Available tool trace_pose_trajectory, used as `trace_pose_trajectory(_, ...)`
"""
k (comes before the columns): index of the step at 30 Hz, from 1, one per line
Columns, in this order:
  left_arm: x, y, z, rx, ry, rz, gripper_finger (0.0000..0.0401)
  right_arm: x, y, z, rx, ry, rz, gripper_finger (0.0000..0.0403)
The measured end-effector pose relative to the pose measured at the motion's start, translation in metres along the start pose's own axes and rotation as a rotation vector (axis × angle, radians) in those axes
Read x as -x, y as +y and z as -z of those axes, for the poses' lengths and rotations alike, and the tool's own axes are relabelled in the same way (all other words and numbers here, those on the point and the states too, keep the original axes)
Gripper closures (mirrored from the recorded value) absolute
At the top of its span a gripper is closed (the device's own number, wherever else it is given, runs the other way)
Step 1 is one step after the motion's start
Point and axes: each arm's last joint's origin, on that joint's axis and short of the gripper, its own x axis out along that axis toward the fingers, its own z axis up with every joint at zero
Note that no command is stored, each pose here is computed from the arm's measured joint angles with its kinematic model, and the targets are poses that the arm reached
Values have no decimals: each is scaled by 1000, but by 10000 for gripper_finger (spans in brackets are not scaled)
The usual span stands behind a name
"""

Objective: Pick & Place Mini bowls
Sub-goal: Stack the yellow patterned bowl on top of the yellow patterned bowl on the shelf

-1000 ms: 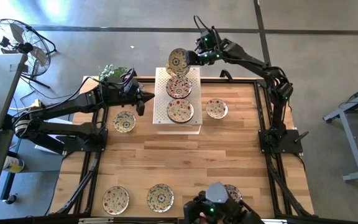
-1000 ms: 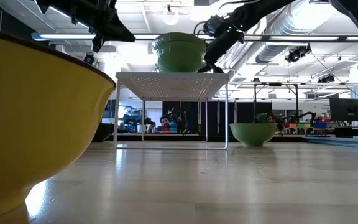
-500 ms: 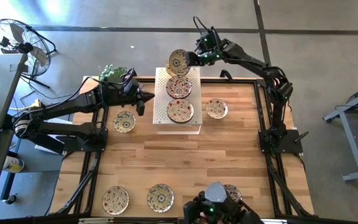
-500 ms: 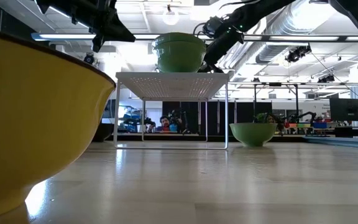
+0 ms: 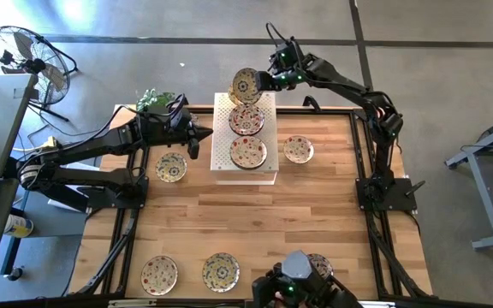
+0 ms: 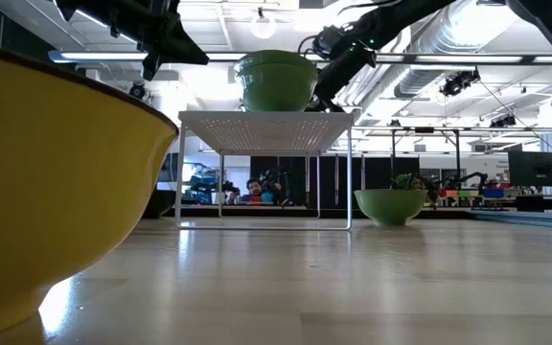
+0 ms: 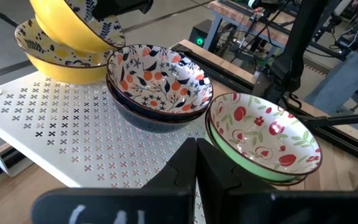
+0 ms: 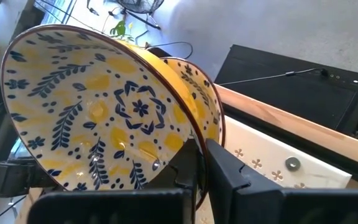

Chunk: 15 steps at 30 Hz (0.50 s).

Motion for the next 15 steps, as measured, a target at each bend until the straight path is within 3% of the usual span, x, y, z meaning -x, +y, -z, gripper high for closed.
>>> trace_pose_trajectory(15,0,0,0,0,0,0,400,0,0,0,7,0,5,367)
